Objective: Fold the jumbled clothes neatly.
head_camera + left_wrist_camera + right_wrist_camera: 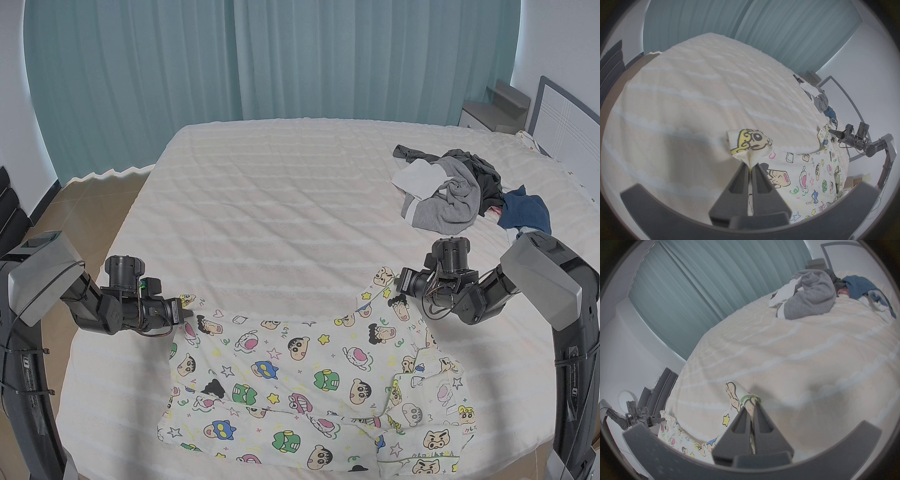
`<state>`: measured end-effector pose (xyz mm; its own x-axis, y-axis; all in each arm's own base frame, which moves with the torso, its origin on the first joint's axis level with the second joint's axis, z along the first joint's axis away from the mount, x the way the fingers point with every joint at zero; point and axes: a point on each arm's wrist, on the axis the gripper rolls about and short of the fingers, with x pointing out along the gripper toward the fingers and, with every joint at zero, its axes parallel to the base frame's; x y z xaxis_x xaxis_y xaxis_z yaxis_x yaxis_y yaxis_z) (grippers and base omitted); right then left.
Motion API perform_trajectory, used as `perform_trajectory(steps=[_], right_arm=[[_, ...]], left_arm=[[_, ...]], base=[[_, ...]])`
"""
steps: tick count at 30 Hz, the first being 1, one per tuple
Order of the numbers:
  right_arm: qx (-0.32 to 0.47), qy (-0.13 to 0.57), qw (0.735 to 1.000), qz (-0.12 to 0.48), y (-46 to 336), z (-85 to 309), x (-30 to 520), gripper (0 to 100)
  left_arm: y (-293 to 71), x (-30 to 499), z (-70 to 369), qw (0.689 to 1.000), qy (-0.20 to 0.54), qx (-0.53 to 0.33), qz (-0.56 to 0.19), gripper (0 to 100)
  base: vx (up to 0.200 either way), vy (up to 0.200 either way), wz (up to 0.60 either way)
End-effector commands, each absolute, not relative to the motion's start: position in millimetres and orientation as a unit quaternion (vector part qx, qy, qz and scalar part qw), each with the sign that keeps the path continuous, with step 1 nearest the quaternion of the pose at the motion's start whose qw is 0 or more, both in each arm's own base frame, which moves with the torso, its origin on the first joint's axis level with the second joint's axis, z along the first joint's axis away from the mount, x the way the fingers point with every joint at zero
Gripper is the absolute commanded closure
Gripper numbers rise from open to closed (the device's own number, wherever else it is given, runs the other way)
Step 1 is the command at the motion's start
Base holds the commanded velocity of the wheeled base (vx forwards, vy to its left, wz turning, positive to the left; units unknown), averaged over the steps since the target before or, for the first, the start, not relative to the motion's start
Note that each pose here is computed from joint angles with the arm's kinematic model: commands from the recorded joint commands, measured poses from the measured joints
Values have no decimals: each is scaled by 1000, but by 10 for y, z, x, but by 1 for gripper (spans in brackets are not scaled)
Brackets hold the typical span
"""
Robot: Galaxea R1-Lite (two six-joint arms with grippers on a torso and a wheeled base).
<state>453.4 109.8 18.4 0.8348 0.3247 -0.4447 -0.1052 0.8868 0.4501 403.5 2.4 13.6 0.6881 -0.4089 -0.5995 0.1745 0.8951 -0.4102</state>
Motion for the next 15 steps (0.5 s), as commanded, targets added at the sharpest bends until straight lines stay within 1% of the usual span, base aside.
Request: perform_trajectory(steps=[1, 7, 9, 15], right_arm=[[209, 246, 940, 110, 1071, 249, 4557, 100], [212, 228, 945, 103, 1013, 335, 4607, 100], [213, 227, 945, 102, 1006, 335, 4609, 100], [214, 198, 952, 95, 998, 500, 4668, 100]], left_arm=[[24, 4060, 90, 908, 353, -162, -158, 100], [30, 4093, 96, 918, 332, -154, -150, 100], [30, 4094, 91, 918, 332, -154, -150, 100], [-45, 4064, 60, 921, 324, -148, -158, 100]], base=[[0, 0, 0], [0, 0, 0], [0, 0, 0], [0, 0, 0]])
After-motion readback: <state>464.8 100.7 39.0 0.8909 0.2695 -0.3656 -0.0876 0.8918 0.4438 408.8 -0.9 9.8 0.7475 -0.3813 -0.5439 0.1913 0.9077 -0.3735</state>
